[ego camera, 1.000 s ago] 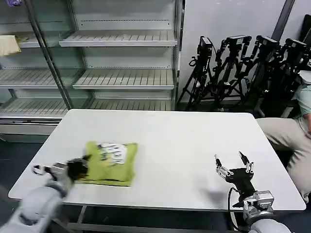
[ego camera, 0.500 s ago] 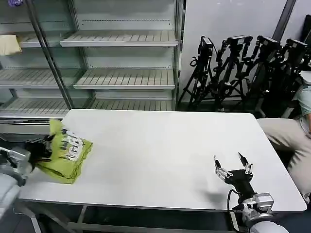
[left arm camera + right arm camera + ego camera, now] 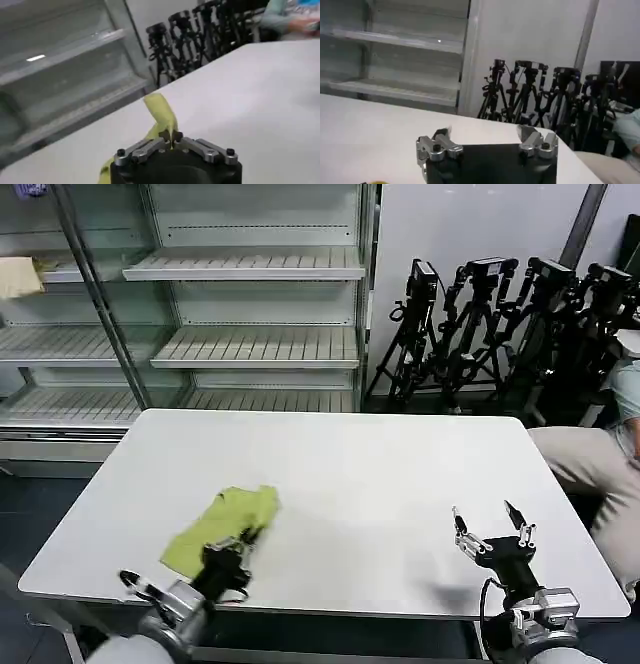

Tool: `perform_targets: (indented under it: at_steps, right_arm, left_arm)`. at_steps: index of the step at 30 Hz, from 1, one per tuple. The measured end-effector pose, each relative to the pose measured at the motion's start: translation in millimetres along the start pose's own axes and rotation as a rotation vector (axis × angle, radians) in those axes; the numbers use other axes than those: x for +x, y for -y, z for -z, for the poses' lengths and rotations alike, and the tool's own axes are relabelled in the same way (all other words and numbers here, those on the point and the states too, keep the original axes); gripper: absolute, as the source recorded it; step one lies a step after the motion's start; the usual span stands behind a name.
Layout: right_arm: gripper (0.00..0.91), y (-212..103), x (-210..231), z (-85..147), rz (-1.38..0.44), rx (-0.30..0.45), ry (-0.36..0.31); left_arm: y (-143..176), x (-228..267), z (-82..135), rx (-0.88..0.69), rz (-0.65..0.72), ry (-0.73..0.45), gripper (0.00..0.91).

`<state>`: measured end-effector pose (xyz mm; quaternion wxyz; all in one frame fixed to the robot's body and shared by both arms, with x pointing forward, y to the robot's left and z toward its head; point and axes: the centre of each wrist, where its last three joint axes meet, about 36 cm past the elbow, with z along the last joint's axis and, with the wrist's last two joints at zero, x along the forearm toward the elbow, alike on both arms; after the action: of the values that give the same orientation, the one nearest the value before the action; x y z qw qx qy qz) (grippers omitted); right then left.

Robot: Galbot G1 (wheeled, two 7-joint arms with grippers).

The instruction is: Fold and organize the clothes.

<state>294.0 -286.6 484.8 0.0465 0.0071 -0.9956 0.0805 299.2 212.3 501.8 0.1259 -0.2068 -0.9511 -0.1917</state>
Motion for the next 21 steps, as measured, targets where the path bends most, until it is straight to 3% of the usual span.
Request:
perform_targets:
  at_steps: [5, 15, 21]
  right_arm:
    - [0.907, 4.4, 1.8, 1.4, -0.009, 0.009, 0.0]
    - [0.907, 2.0, 0.0, -0.1, -0.01, -0.001, 0.003]
    - [0.907, 4.1, -0.8, 1.2, -0.013, 0.004, 0.007]
  left_arm:
    - [14.4, -11.4, 4.7, 0.014, -0.001, 0.031, 0.0]
    - [-20.2, -11.2, 16.7, 0.005, 0.055, 0.063, 0.01]
    - [-17.8, -12.2, 17.9, 0.087, 0.037, 0.067, 0.01]
